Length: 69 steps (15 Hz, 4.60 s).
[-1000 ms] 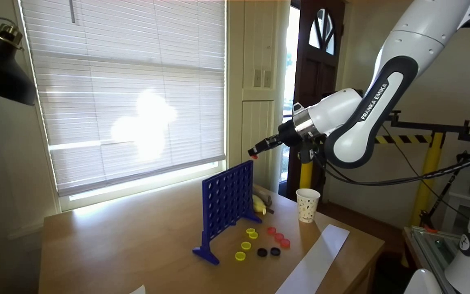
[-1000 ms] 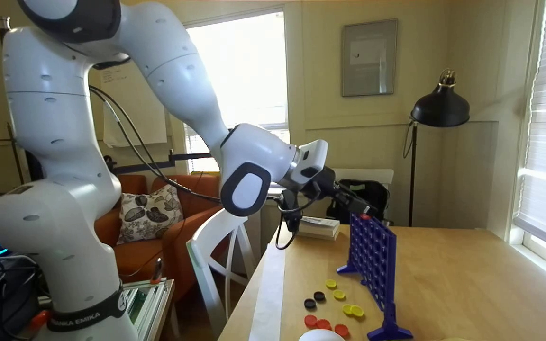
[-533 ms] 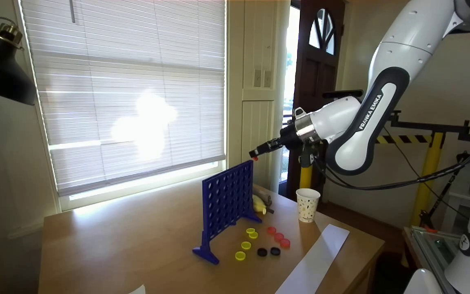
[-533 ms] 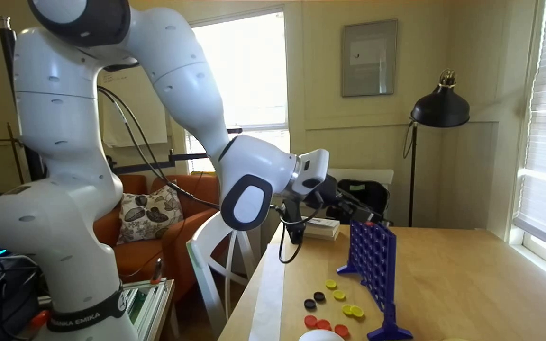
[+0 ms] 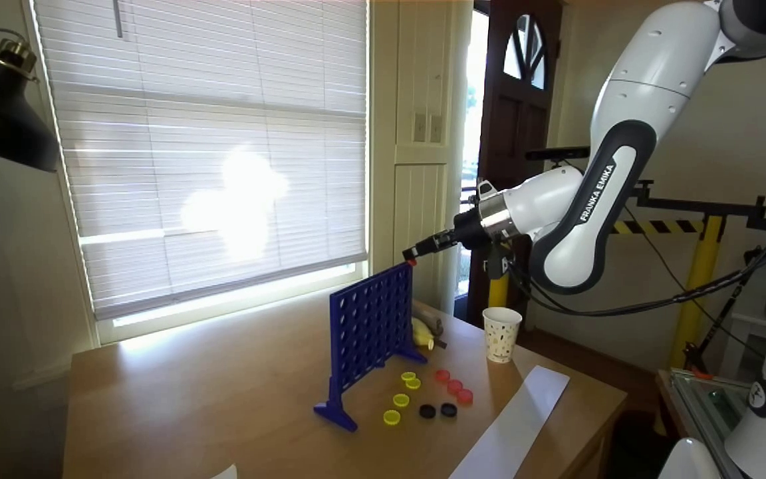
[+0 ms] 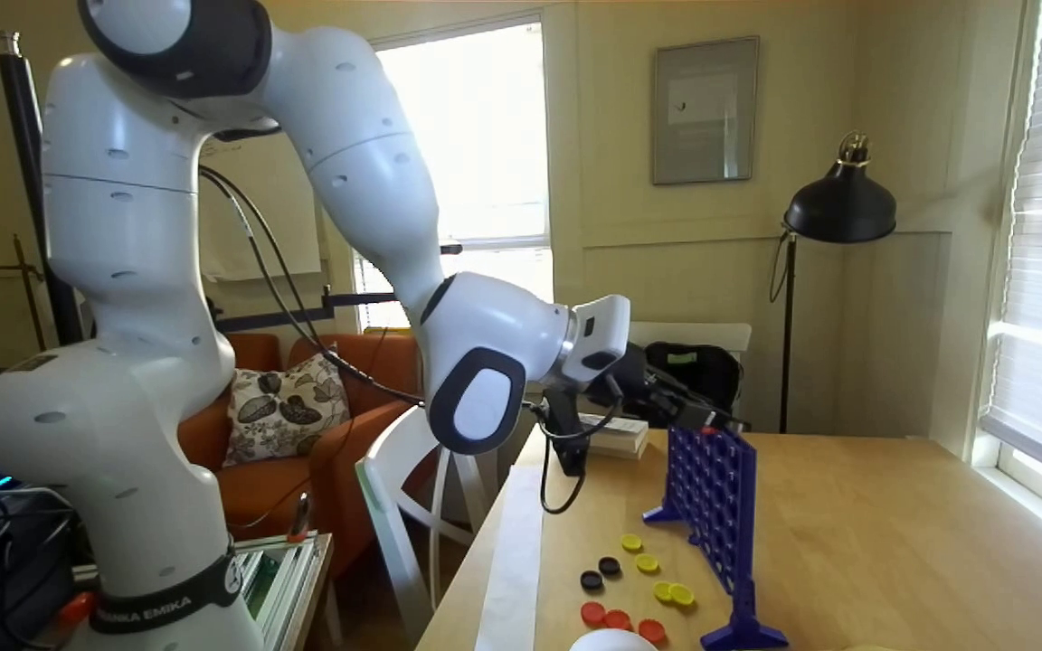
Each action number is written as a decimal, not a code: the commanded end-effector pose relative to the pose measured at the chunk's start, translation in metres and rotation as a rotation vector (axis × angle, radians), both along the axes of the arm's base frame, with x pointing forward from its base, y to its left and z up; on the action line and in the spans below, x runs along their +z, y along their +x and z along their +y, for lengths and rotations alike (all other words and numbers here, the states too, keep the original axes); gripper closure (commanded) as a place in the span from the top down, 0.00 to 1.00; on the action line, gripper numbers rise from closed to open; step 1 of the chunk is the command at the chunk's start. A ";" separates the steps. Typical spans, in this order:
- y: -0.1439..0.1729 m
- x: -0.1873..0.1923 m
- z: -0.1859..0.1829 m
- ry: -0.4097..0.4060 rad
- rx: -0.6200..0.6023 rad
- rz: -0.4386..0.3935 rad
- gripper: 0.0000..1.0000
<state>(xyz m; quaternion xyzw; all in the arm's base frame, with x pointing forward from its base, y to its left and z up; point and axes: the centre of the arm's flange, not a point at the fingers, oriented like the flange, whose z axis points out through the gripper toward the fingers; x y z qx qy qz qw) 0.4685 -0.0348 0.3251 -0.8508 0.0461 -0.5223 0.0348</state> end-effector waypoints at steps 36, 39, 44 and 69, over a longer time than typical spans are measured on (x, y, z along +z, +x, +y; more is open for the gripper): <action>0.030 -0.019 0.008 0.007 0.053 -0.109 0.10; 0.030 -0.021 0.008 0.004 0.052 -0.113 0.10; 0.029 -0.021 0.008 0.002 0.050 -0.120 0.10; 0.029 -0.028 0.006 -0.009 0.041 -0.139 0.10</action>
